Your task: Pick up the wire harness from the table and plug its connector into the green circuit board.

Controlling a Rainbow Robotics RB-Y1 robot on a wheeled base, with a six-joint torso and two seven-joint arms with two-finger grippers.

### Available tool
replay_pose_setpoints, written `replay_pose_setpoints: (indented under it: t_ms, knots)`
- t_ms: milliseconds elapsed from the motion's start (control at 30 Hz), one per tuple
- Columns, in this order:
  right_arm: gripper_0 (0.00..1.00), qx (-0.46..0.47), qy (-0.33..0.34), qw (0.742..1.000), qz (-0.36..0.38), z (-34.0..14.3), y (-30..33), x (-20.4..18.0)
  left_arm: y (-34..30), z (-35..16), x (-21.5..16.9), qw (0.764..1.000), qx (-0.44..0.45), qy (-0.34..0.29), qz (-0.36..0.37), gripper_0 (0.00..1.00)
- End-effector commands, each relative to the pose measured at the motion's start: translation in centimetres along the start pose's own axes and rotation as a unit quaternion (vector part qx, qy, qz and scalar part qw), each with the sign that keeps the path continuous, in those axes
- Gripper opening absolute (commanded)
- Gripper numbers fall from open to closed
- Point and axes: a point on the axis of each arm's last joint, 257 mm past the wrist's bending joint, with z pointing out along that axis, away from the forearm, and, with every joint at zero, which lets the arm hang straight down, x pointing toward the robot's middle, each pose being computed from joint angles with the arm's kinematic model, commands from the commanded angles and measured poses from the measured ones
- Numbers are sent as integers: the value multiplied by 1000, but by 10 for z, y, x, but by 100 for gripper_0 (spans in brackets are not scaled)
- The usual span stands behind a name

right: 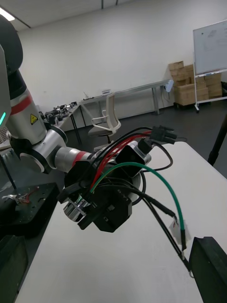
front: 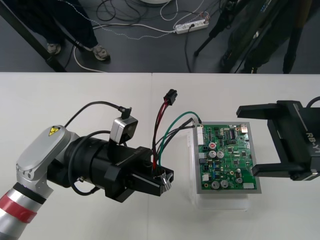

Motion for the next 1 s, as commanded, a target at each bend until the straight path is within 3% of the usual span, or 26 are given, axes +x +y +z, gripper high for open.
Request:
replay_pose_setpoints:
  t_ms: [33, 500, 767, 1000]
  knots:
    - [100, -31, 11, 999, 24, -12, -10, -13, -35, 37, 11, 997, 79, -13, 8, 0]
    - [100, -27, -2, 998, 53, -30, -43, -27, -59, 75, 32, 989, 147, -5, -32, 0]
    - [100, -97, -58, 983, 144, -11, -33, -36, -63, 75, 26, 987, 156, -11, -32, 0]
    - [100, -128, -73, 977, 152, 0, -26, -41, -64, 72, 23, 987, 156, -16, -31, 0]
